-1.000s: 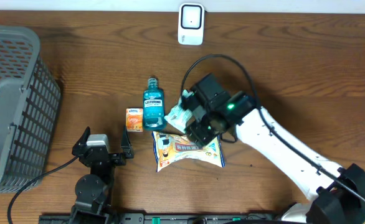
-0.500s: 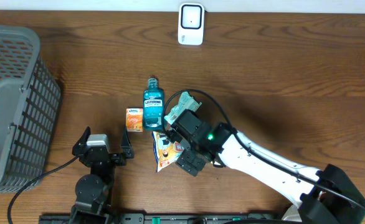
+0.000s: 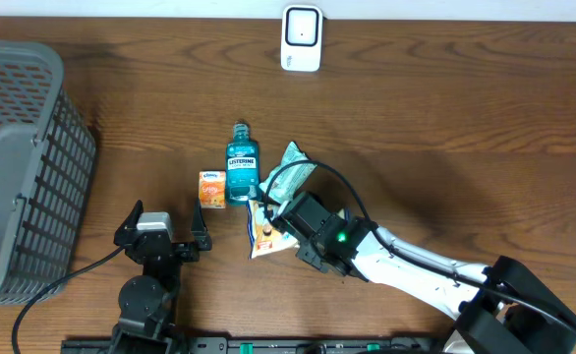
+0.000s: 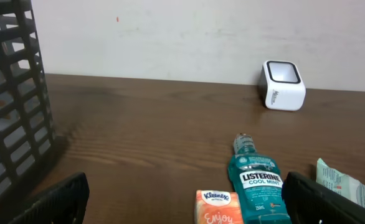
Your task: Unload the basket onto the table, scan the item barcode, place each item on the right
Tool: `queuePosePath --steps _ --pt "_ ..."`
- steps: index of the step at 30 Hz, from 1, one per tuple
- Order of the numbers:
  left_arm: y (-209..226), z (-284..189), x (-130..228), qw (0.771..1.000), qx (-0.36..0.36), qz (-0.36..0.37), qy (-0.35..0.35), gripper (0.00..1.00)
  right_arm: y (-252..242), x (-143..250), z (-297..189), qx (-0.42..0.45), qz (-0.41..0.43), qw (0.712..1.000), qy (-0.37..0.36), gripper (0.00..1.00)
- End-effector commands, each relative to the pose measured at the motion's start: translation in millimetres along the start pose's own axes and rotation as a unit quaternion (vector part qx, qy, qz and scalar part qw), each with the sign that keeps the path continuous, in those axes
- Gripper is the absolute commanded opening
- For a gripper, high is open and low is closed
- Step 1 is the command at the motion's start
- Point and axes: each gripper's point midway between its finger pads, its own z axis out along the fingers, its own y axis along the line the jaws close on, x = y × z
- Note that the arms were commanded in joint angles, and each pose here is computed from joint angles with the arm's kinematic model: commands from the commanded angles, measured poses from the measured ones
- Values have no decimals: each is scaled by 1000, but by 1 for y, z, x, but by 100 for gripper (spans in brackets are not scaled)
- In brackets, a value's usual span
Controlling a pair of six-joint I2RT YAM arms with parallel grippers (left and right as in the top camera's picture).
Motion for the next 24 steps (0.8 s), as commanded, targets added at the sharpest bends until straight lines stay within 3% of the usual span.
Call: queuePosePath --steps 1,6,13,16,17,19,21,24 --pt "2 1 17 1000 -4 6 24 98 -6 -13 -5 -30 35 999 -18 1" --pt "2 1 17 1000 -4 6 24 98 -3 -41 -48 -193 104 975 -29 1" --pt "2 1 17 1000 -4 6 24 98 -39 -65 -137 -375 238 893 -74 1" --pt "2 1 17 1000 -4 6 24 98 -49 -81 -185 -504 282 802 -150 1" --pt "2 1 17 1000 -4 6 24 97 -55 -85 -210 -558 302 752 -176 2" --pt "2 1 17 1000 -4 6 24 98 -62 -87 -230 -604 339 698 -181 2" --pt "2 1 17 1000 -4 6 24 98 -74 -86 -242 -639 422 629 -132 1" --pt "2 1 17 1000 -4 6 24 97 -82 -83 -241 -648 513 561 -51 1"
